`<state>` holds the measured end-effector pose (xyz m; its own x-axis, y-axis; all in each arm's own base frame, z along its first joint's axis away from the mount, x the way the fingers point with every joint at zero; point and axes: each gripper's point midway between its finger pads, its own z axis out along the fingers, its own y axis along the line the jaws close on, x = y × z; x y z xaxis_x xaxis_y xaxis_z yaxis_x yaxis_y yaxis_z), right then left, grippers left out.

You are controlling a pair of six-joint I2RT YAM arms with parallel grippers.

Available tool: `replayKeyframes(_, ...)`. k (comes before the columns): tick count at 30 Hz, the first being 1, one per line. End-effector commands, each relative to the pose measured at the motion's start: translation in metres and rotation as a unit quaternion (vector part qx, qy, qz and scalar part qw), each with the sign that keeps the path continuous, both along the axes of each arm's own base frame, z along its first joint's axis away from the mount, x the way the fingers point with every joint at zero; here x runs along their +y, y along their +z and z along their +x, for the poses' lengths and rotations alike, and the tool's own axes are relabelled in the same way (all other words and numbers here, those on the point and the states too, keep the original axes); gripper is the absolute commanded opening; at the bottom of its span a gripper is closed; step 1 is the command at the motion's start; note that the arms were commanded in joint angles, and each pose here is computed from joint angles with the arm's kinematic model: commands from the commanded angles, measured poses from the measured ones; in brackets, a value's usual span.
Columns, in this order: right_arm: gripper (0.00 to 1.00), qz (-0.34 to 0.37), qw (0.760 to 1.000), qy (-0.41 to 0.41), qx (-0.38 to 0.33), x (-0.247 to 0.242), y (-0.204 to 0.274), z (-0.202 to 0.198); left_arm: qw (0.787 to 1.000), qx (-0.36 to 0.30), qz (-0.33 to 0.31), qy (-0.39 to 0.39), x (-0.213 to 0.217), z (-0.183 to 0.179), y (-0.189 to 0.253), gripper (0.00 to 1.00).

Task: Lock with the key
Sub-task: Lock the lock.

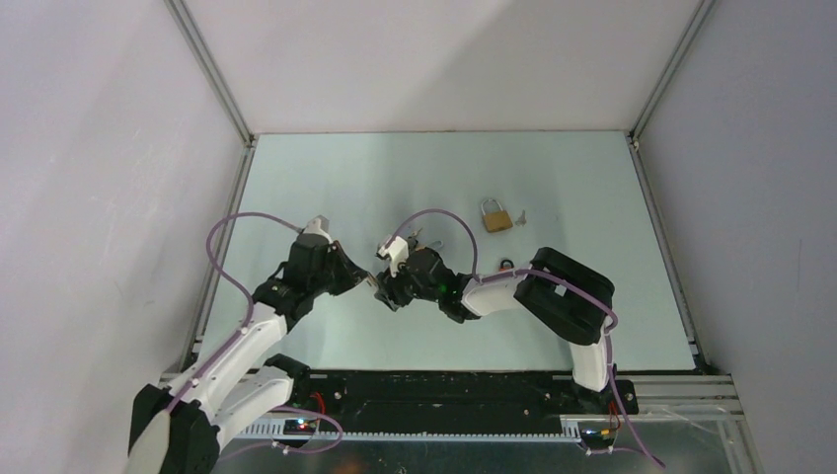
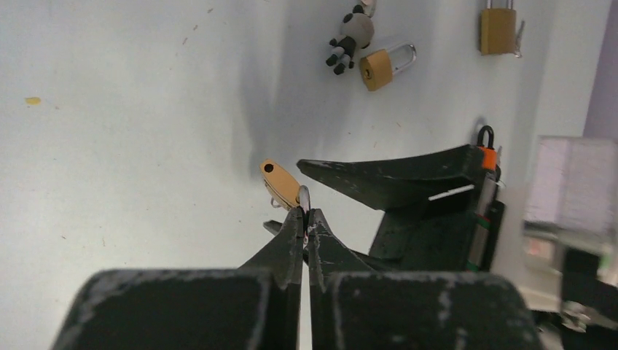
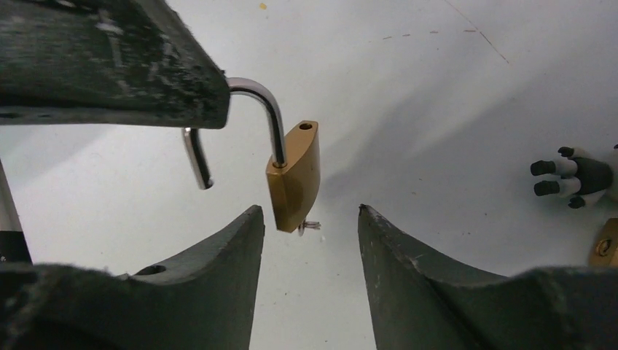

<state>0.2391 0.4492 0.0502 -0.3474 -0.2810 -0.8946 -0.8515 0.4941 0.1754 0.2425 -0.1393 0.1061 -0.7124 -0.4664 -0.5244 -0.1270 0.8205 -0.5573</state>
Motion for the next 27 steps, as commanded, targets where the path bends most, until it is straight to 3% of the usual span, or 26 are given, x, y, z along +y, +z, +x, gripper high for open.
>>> replayKeyframes(1,0.49,0.032,0.999,-0.002,-0.032,0.017,0.024,0.013,0.999,-0.032,-0.036,-0.020,-0.013,0.000,0.026,0.00)
replayKeyframes(4,0.42,0.046,0.998,-0.002,-0.033,0.019,0.033,0.012,0.998,-0.032,-0.042,-0.024,-0.014,-0.002,0.029,0.00)
replayKeyframes(9,0.41,0.075,0.996,0.011,-0.039,0.025,0.053,0.010,0.998,-0.031,-0.047,-0.023,-0.014,-0.006,0.028,0.00)
replayKeyframes(11,0.35,0.079,0.996,0.016,-0.036,0.025,0.054,0.009,0.998,-0.036,-0.050,-0.024,-0.014,-0.006,0.033,0.00)
replayKeyframes(16,0.08,0.090,0.995,0.031,-0.014,0.024,0.059,0.005,0.997,-0.050,-0.054,-0.027,-0.014,-0.007,0.043,0.00)
replayKeyframes(20,0.00,0.112,0.992,0.051,0.001,0.020,0.076,-0.002,0.997,-0.052,-0.046,-0.036,-0.014,-0.007,0.044,0.01)
replayKeyframes(22,0.00,0.122,0.990,0.062,0.008,0.015,0.087,-0.005,0.997,-0.057,-0.039,-0.043,-0.014,-0.007,0.046,0.12)
replayKeyframes(24,0.00,0.133,0.988,0.077,0.021,0.008,0.098,-0.011,0.996,-0.071,-0.032,-0.048,-0.012,-0.007,0.051,0.31)
replayKeyframes(25,0.00,0.143,0.986,0.082,0.020,0.004,0.110,-0.012,0.996,-0.075,-0.028,-0.047,-0.010,-0.006,0.053,0.48)
replayKeyframes(27,0.00,0.152,0.983,0.098,0.030,-0.005,0.123,-0.017,0.994,-0.096,-0.023,-0.046,-0.007,-0.005,0.062,0.67)
